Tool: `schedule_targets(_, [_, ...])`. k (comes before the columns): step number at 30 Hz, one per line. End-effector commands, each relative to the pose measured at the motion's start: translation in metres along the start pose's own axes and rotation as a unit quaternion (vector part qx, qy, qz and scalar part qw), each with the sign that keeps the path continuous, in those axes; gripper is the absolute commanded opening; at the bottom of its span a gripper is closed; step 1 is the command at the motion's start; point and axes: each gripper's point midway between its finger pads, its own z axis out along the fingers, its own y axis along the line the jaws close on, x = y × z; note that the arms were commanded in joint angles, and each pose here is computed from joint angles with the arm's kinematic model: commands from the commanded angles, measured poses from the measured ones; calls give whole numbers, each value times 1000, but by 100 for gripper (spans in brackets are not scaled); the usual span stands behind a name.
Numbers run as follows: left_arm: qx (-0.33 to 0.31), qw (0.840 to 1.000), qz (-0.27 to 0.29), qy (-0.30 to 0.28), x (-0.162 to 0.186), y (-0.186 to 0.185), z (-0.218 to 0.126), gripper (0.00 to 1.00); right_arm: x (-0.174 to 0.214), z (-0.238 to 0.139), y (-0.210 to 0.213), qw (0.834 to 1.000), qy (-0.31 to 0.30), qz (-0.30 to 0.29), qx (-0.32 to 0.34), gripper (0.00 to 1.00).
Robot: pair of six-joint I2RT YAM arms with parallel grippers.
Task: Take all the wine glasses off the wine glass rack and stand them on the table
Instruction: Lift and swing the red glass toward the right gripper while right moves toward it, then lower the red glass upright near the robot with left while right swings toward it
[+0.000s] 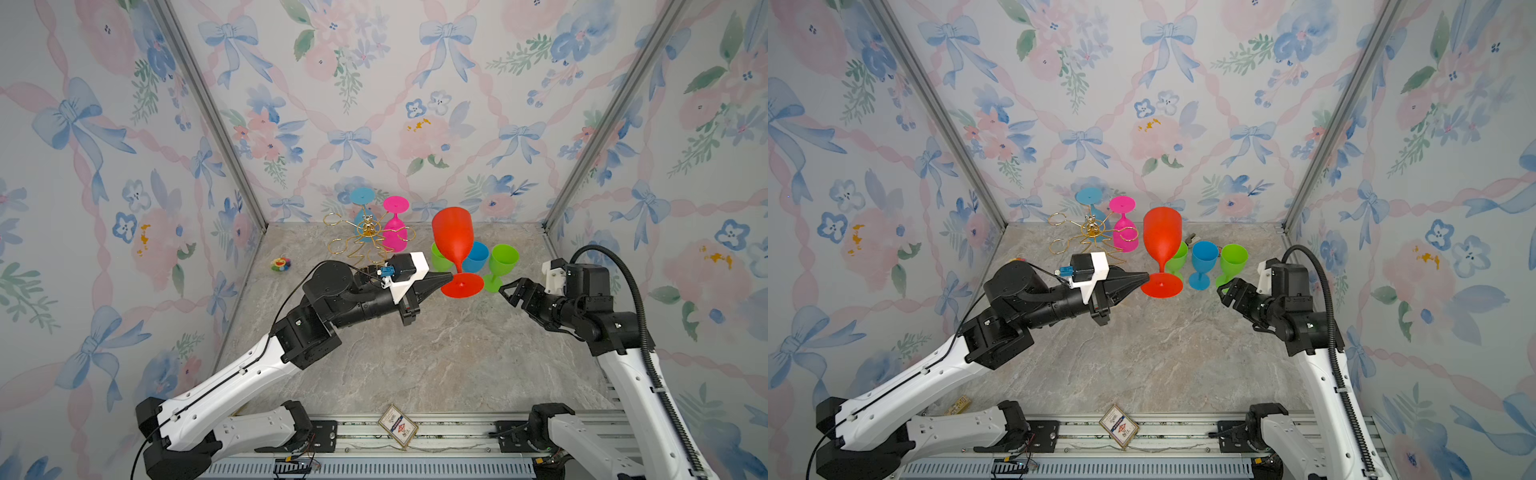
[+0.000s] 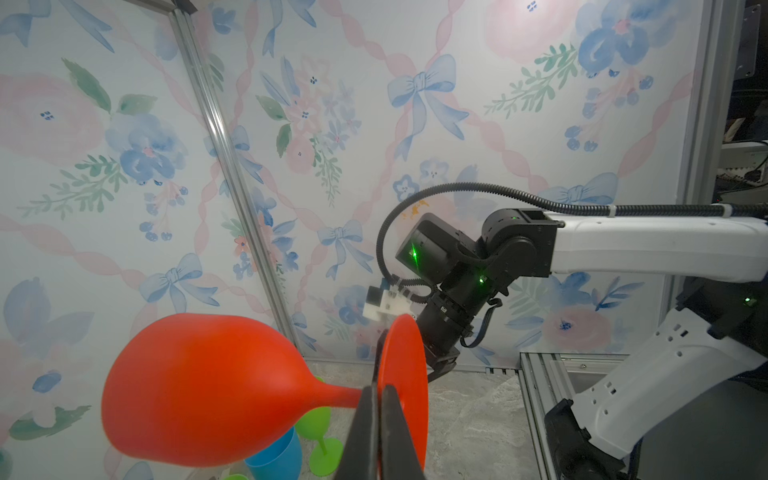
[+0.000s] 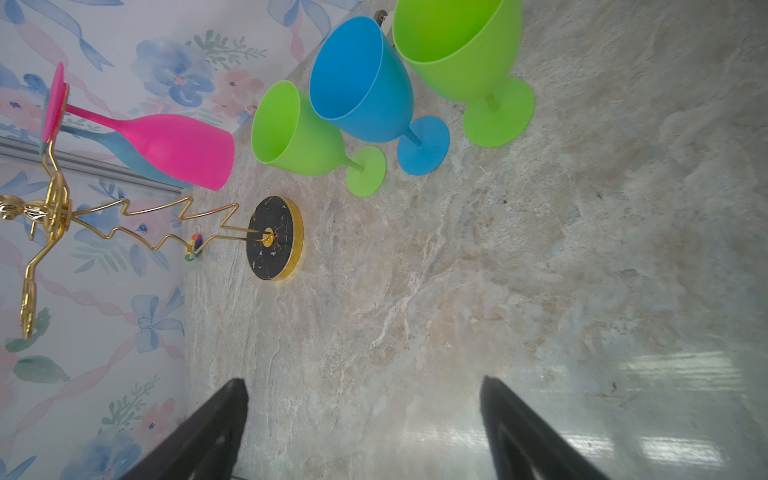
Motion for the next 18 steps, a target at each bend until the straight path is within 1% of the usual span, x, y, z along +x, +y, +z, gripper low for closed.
schedule_targets(1, [-37, 997, 59, 17, 11, 0, 4, 0, -4, -11, 6, 1000, 4, 10, -4, 90])
schedule_targets(5, [-51, 993, 99, 49, 33, -16, 9, 0, -10, -18, 9, 1000, 1, 15, -3, 90])
schedule_targets(9, [-71, 982, 152, 90, 56, -31, 13, 0, -13, -20, 12, 1000, 1, 19, -9, 90])
schedule_targets(13, [-85, 962, 223, 130, 78, -45, 16, 0, -18, -22, 15, 1000, 2, 24, -16, 89])
schedule_targets(17, [-104, 941, 279, 159, 96, -52, 16, 0, -23, -27, 21, 999, 7, 29, -22, 89])
schedule_targets(18, [-111, 937, 290, 161, 98, -52, 16, 0, -23, -29, 24, 999, 11, 44, -24, 89])
